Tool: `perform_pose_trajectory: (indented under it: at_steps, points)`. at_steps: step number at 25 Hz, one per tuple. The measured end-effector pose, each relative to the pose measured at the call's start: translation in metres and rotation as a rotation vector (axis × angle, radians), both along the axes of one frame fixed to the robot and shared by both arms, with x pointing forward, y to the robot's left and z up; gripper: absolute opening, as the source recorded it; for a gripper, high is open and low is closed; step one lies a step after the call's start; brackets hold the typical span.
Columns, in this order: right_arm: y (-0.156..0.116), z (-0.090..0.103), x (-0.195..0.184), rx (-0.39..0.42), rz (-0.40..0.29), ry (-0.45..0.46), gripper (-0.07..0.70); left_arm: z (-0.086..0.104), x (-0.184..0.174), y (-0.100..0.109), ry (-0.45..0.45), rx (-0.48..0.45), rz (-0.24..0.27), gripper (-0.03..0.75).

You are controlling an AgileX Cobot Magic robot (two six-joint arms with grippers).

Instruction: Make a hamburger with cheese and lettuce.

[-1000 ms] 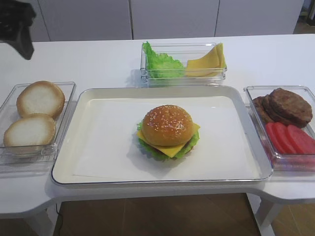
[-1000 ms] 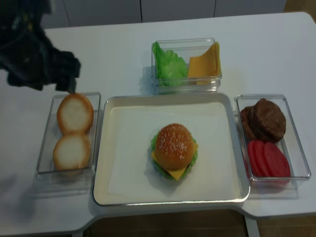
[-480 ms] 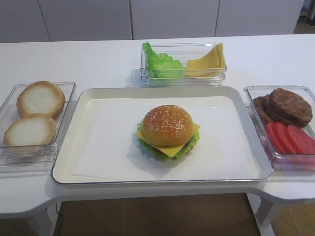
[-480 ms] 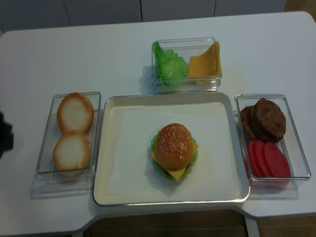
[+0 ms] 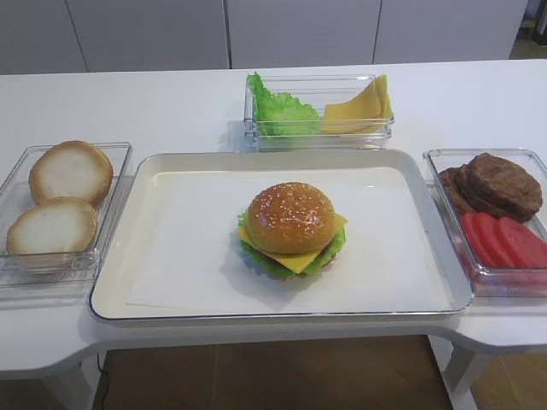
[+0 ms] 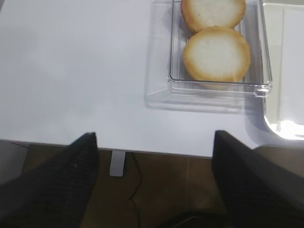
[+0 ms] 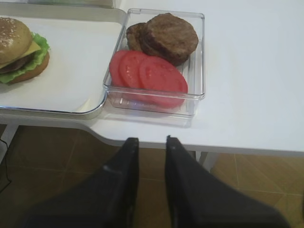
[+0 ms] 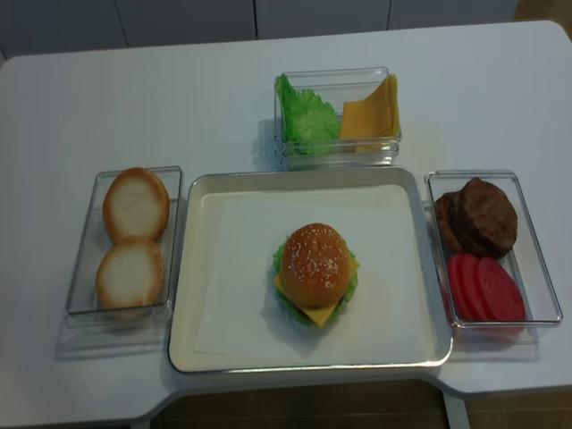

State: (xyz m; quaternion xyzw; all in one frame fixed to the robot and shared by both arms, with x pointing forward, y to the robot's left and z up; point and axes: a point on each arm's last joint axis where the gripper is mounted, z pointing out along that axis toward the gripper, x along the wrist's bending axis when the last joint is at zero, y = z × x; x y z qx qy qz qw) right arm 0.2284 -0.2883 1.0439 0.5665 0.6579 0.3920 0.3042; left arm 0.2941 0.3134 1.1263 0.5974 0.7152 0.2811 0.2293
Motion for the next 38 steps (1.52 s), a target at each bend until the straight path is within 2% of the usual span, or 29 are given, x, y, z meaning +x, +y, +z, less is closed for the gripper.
perform_pose_trajectory:
  at_steps: [14, 22, 28, 38]
  points:
    - [0.0, 0.0, 0.0, 0.0, 0.0, 0.0, 0.146, -0.043, -0.059, -0.001, -0.158, -0.061, -0.02, 0.553]
    - [0.0, 0.0, 0.0, 0.0, 0.0, 0.0, 0.146, -0.066, -0.079, 0.0, -0.23, -0.042, -0.041, 0.553]
    - [0.0, 0.0, 0.0, 0.0, 0.0, 0.0, 0.146, -0.078, -0.078, 0.0, -0.21, -0.028, -0.053, 0.553]
    - [0.0, 0.0, 0.0, 0.0, 0.0, 0.0, 0.146, -0.082, -0.075, 0.0, -0.202, -0.026, -0.058, 0.553]
